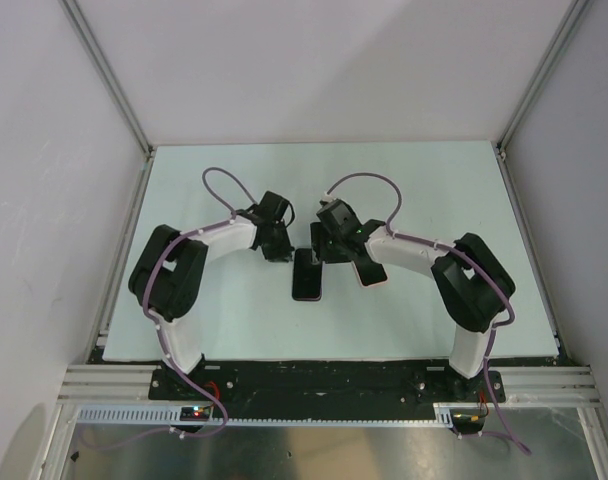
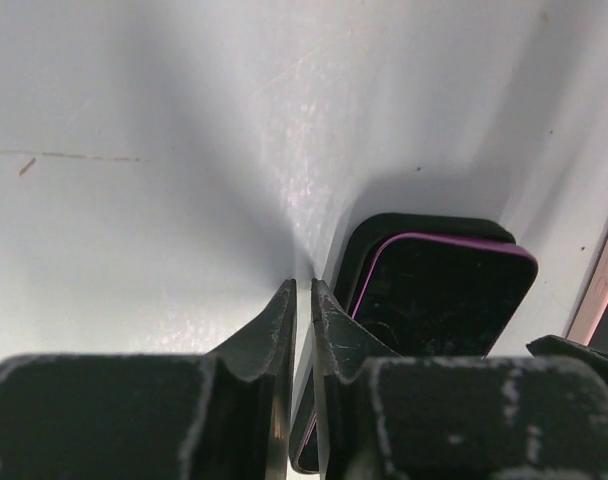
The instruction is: Put the phone into the phone case
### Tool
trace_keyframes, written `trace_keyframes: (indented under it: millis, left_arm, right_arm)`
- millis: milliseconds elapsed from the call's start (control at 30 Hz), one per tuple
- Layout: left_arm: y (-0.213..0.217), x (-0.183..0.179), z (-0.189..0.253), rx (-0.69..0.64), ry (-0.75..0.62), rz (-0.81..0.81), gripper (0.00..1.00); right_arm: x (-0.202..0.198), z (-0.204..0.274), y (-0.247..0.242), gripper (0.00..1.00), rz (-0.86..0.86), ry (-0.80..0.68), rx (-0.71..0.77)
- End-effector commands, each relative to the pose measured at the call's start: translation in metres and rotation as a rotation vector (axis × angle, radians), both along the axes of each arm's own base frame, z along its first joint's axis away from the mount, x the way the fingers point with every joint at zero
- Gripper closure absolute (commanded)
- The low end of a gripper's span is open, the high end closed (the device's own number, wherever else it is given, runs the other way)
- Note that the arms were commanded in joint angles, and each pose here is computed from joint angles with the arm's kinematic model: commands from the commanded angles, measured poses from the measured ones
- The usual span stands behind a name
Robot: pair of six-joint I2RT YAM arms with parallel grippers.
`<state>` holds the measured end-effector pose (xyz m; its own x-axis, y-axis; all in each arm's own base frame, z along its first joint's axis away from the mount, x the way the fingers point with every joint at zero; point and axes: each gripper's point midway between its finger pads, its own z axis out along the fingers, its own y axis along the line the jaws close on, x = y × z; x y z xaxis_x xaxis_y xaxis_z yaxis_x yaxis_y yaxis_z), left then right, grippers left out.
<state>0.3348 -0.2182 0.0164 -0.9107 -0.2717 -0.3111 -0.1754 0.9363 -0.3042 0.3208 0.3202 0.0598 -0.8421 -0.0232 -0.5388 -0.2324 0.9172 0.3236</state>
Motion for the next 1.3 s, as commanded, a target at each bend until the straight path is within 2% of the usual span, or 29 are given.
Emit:
trace_keyframes:
  millis: [0, 167, 267, 667, 933, 1267]
  left_arm:
    - [0.004, -0.009, 0.005, -0.011, -0.011, -0.012, 0.84]
    - [0.001, -0.012, 0.004, -0.029, -0.008, -0.022, 0.85]
    - [0.0, -0.014, 0.003, -0.035, -0.002, -0.029, 0.85]
    - [-0.005, -0.018, -0.002, -0.04, 0.01, -0.039, 0.87]
    - [-0.006, -0.018, -0.003, -0.043, 0.012, -0.042, 0.87]
    - [-0.009, -0.018, -0.006, -0.046, 0.022, -0.053, 0.88]
  right_arm:
    - [-0.009, 0.004, 0.003, 0.47, 0.001, 0.01, 0.009]
    - [-0.013, 0.0, 0.009, 0.57, 0.008, 0.011, 0.006]
    - [-0.013, -0.002, 0.01, 0.59, 0.007, 0.013, 0.003]
    - [-0.013, -0.01, 0.003, 0.56, -0.018, 0.018, -0.036]
    - [-0.011, -0.018, 0.01, 0.58, -0.009, 0.033, -0.025]
    - [-0.008, -0.021, 0.016, 0.75, 0.002, 0.036, -0.024]
